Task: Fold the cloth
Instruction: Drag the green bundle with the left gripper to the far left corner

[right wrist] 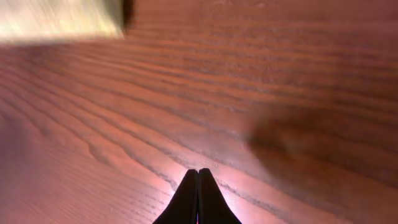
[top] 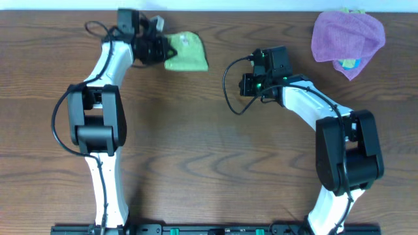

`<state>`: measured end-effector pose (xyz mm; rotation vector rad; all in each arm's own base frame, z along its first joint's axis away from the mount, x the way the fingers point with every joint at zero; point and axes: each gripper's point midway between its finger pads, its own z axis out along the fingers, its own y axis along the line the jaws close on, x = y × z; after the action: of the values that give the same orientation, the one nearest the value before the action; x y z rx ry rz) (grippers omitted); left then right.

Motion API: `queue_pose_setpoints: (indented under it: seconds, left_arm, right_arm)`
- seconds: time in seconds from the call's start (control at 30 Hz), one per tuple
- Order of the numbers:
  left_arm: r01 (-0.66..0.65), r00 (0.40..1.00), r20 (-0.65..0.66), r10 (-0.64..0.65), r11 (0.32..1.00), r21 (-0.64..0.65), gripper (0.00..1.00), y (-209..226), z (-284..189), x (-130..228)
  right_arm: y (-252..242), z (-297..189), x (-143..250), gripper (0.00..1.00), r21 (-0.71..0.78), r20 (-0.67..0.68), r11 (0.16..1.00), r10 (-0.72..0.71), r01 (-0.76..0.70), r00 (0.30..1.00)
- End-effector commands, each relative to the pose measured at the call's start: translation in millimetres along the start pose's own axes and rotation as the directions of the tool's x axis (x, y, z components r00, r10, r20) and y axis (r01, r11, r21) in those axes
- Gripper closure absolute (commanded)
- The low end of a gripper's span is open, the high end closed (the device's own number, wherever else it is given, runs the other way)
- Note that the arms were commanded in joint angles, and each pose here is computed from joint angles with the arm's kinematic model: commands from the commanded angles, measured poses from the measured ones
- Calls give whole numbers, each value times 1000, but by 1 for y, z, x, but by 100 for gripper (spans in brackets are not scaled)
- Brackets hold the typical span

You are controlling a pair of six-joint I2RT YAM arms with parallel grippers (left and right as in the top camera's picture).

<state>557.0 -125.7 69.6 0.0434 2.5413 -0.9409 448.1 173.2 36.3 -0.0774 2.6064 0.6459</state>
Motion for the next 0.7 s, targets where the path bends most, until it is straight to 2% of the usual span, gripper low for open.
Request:
queue_pose_setpoints:
  seconds: [0.0,0.17,0.67]
  left_arm:
    - [-129,990,43,134,985,-116,94,1,-18,-29]
    - [-199,977,22,211,948,-247,94,13,-42,-42]
    - [-171,966,109,234,895,-411,95,107,-115,-72]
  right_arm:
    - [2,-10,-10,98,5,24,1000,-28,28,999]
    - [-1,-10,-7,99,11,10,1000,-24,24,1000]
    - [-9,-12,-9,98,27,13,1000,-10,9,1000]
